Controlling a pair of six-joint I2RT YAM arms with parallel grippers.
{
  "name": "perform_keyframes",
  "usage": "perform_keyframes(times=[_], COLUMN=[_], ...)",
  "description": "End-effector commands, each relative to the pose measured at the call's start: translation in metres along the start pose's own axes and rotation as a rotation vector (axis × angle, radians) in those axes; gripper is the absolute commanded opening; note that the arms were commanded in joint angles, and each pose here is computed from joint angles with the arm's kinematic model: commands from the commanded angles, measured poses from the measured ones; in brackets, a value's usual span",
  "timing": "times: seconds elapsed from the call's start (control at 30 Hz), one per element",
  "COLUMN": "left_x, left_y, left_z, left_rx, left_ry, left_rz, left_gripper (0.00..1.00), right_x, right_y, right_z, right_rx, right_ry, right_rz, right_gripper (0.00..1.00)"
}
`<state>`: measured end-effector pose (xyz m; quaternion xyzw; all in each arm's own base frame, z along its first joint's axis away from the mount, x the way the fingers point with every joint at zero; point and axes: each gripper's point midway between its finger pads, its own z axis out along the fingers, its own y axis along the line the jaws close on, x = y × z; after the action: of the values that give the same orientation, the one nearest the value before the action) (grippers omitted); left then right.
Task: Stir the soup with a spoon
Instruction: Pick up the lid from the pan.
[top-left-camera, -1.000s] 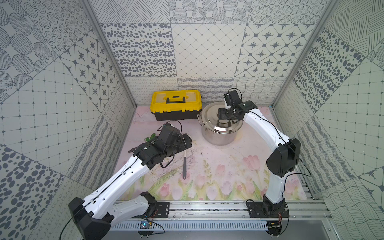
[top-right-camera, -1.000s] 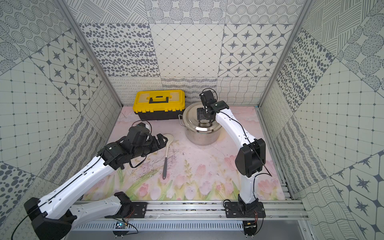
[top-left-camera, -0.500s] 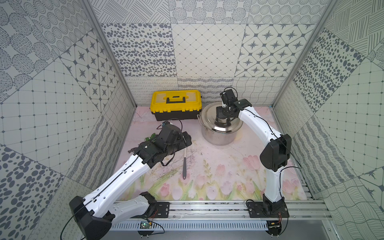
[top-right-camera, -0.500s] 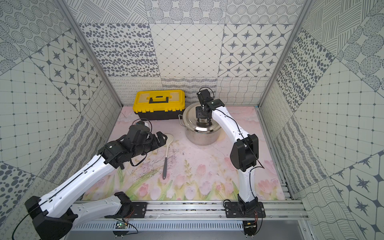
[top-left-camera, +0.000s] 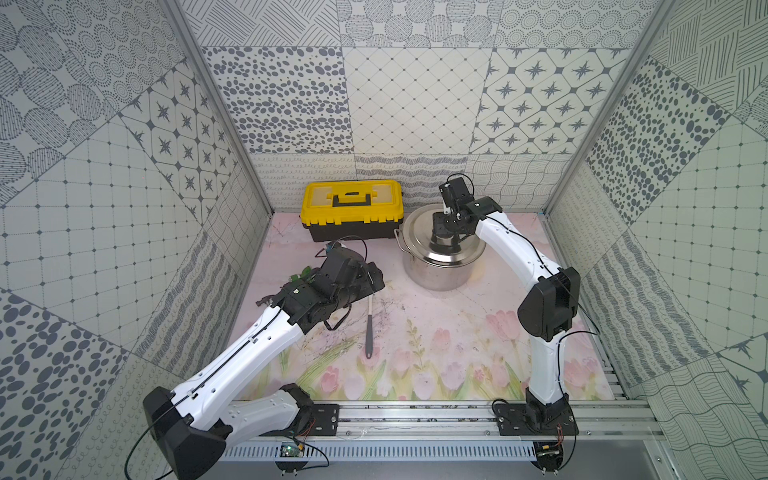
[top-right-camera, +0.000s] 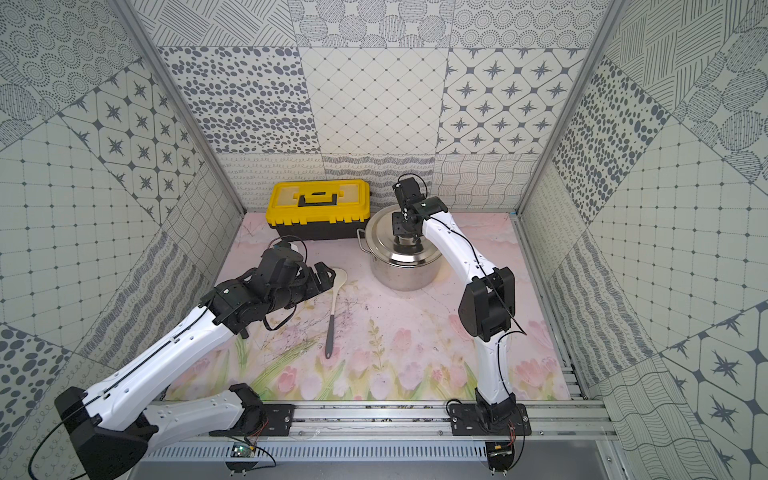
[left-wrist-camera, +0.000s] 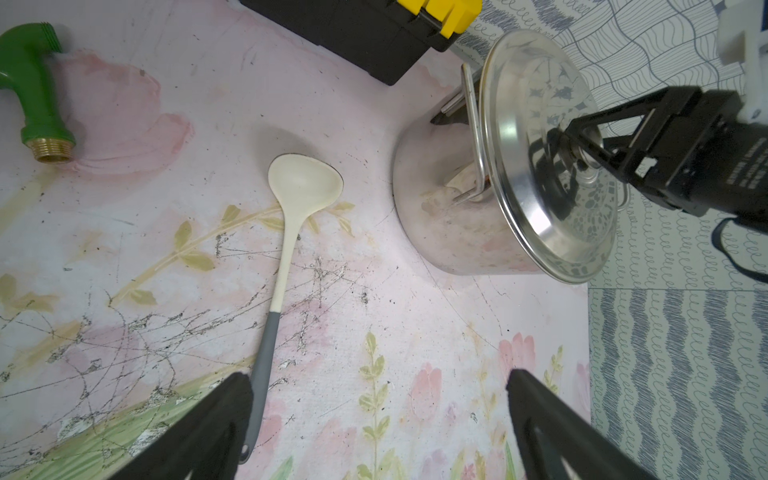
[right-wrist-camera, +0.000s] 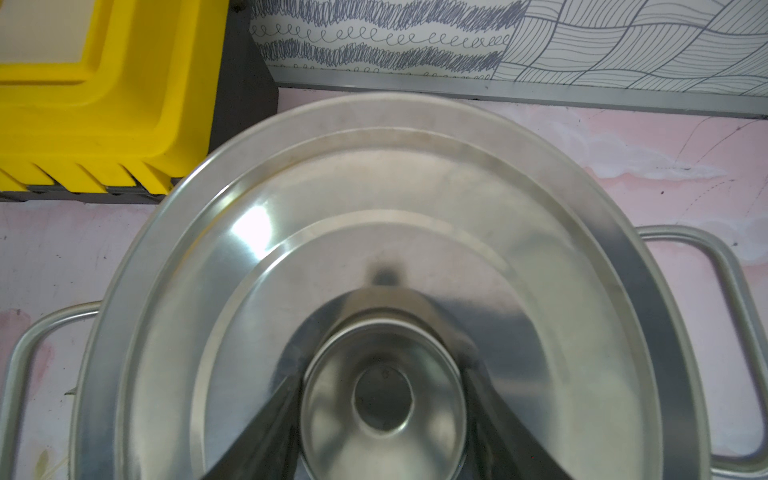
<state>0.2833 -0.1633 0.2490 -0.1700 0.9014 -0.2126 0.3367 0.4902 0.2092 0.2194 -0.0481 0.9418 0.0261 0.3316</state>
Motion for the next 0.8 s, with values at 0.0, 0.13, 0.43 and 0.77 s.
perform_keyframes(times=[0.0, 0.13, 0.43, 0.77], left_x=[-0.009, -0.010, -0.024, -0.039], left_y=[-0.007, -0.008, -0.013, -0.019], left_z=[0.001, -0.001, -0.014, -0.038], left_rx=[0.017, 0.024, 0.052, 0.096], left_ry=[-0.025, -0.029, -0.089, -0.153], left_rz=[0.009, 0.008, 0.013, 0.009], left_gripper=[0.99, 0.99, 1.00, 0.99], right_x=[-0.003, -0.019, -0.056, 0.018], right_y=[0.002, 0.007, 0.014, -0.042], right_z=[0.004, -0.019, -0.109, -0.184], right_rx=[0.016, 0.004, -0.033, 0.015], right_ry=[-0.012, -0.073, -0.254, -0.240], right_rz=[-0.018, -0.039, -0.059, 0.047], right_gripper=[0.34, 0.25, 0.23, 0.23])
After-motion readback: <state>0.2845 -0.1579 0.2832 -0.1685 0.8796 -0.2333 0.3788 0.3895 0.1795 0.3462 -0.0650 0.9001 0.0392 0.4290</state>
